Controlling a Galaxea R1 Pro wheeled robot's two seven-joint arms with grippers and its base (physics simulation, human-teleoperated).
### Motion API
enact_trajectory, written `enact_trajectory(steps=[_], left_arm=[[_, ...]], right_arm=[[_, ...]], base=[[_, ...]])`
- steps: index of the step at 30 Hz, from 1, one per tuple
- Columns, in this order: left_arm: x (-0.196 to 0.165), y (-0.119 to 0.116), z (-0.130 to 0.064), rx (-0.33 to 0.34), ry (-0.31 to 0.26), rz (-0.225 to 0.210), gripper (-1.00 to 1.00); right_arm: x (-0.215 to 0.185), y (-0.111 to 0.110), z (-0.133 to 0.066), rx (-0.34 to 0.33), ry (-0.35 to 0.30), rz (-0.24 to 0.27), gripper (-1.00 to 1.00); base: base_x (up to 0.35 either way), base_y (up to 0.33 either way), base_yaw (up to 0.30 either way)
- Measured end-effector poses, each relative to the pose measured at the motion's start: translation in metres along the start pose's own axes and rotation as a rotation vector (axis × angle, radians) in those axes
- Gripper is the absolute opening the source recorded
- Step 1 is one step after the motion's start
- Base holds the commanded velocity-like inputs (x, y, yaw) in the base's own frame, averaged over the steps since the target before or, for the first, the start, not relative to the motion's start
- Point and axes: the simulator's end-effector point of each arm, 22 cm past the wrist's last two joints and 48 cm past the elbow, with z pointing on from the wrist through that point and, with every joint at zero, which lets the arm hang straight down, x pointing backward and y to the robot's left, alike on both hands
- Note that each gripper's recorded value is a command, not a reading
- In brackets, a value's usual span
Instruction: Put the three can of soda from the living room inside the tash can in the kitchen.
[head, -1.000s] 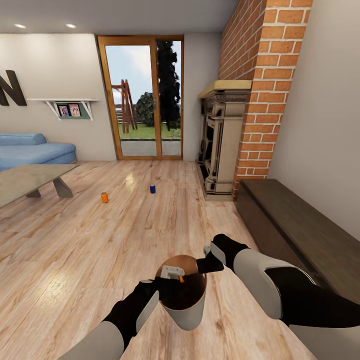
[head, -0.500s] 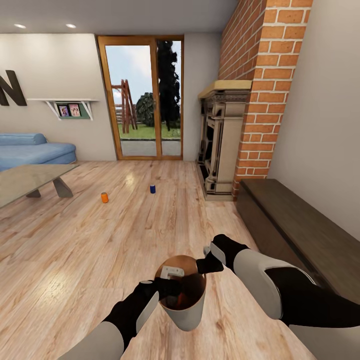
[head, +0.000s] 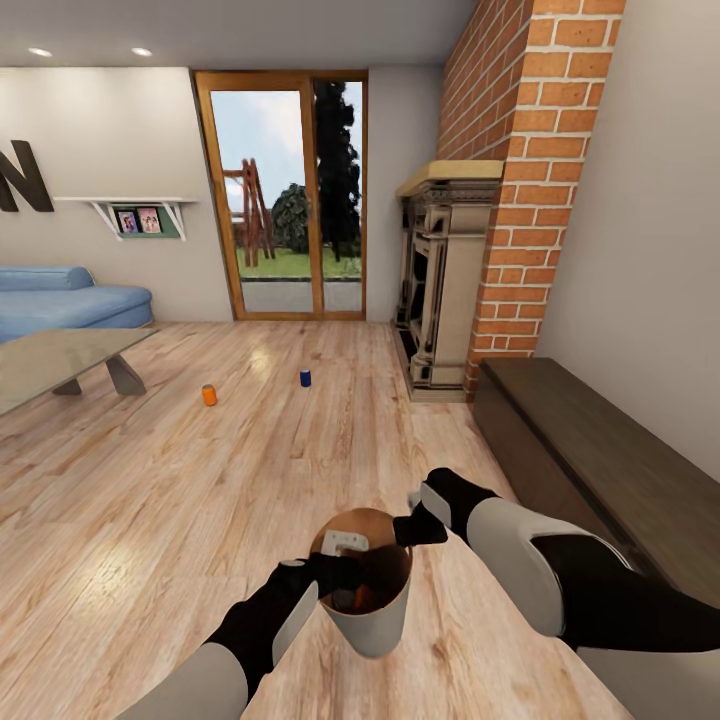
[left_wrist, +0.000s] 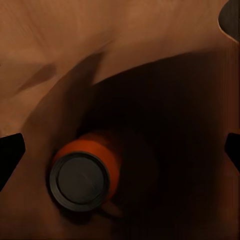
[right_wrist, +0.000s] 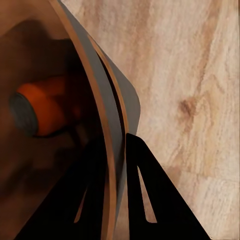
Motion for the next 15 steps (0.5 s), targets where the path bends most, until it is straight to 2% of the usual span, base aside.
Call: enact_trajectory(steps=[3,7,9,13,15], left_arm=[[-0.008,-0.001,-0.002,-0.001,-0.014,0.009,1.00],[-0.028,-0.006,-0.007,0.008,-0.054,0.015,1.00],[-0.034,-0.005,-0.010,0.009,-0.064,0.016,1.00],[-0.049,-0.006,-0.015,0.013,-0.088,0.021,1.00],[-0.063,-0.009,-0.021,0.021,-0.111,0.027,1.00]], right_arm=[[-0.005,-0.005,-0.002,0.023,-0.014,0.011,-1.00],[-0.009,-0.032,-0.006,0.148,-0.018,-0.090,-1.00],[-0.009,-0.031,-0.006,0.142,-0.019,-0.081,-1.00],[-0.010,-0.015,-0.005,0.069,-0.024,-0.007,-1.00],[-0.010,-0.019,-0.005,0.089,-0.024,-0.026,-1.00]], base=[[0.000,0.000,0.000],[0.000,0.000,0.000],[0.000,0.000,0.000],[0.000,0.000,0.000],[0.000,0.000,0.000]])
